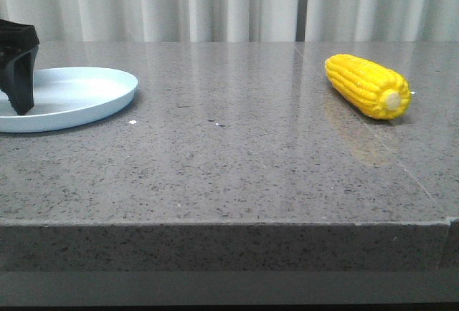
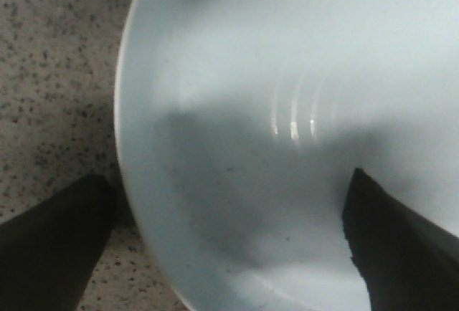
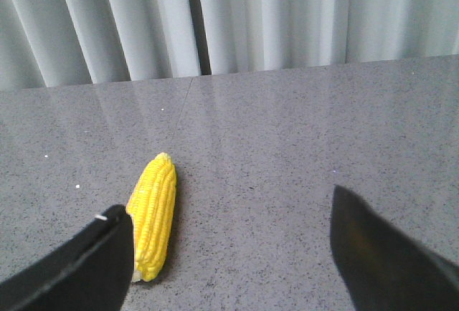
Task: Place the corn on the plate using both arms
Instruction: 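Lower the left gripper onto the rim of the pale blue plate, then grip the plate rim with the left gripper and slide it toward the corn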
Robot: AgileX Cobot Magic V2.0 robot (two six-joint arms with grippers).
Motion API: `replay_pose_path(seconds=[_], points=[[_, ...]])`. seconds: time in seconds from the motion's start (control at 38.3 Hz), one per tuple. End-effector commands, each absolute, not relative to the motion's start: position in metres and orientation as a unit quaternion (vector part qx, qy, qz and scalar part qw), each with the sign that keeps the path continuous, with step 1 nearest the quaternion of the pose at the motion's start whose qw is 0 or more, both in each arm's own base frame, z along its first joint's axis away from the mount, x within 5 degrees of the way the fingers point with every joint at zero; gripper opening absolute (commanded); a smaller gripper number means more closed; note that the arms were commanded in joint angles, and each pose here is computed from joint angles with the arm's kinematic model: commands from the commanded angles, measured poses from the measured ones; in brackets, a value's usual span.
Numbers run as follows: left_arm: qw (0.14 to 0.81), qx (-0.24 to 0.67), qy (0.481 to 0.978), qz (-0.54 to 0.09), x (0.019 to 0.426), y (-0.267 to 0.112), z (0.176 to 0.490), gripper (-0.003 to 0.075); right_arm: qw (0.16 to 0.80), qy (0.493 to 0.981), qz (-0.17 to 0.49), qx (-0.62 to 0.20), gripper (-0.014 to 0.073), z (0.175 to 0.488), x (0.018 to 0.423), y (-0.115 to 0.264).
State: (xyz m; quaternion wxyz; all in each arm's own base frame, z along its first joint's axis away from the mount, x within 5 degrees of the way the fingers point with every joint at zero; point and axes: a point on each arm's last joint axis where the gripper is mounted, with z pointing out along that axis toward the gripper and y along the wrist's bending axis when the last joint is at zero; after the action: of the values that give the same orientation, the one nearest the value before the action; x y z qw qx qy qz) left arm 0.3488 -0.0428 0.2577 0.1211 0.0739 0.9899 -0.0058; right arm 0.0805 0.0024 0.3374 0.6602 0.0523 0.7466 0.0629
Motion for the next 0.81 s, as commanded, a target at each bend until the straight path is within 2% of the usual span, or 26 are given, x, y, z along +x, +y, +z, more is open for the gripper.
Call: replay_pose_path(seconds=[0.0,0.21,0.31,0.37,0.5,0.63,0.78], points=[[0.159,0.065,0.985,-0.012,0.348,-0.042,0.281,0.0538,0.697,0.713,0.061,0.053,0.0592,0.355,0.081,0.001],[0.159,0.061,0.985,-0.013,0.348,-0.041,0.281,0.0136,0.697,0.713,0.061,0.053,0.0592,0.355,0.081,0.001],[0.160,0.049,0.986,-0.014,0.349,-0.037,0.281,0.0001,0.697,0.713,0.061,0.053,0.0592,0.355,0.081,0.001],[0.163,0.044,0.985,-0.015,0.349,-0.036,0.281,-0.0021,0.697,0.713,0.061,0.053,0.0592,0.355,0.081,0.001],[0.182,0.041,0.982,-0.024,0.350,-0.038,0.291,-0.0020,0.697,0.713,0.061,0.053,0.0592,0.355,0.081,0.001],[0.228,0.039,0.971,-0.066,0.353,-0.047,0.324,-0.0020,0.697,0.713,0.061,0.053,0.0592,0.355,0.081,0.001],[0.260,0.070,0.954,-0.130,0.350,-0.077,0.368,-0.0020,0.697,0.713,0.061,0.053,0.0592,0.355,0.081,0.001]])
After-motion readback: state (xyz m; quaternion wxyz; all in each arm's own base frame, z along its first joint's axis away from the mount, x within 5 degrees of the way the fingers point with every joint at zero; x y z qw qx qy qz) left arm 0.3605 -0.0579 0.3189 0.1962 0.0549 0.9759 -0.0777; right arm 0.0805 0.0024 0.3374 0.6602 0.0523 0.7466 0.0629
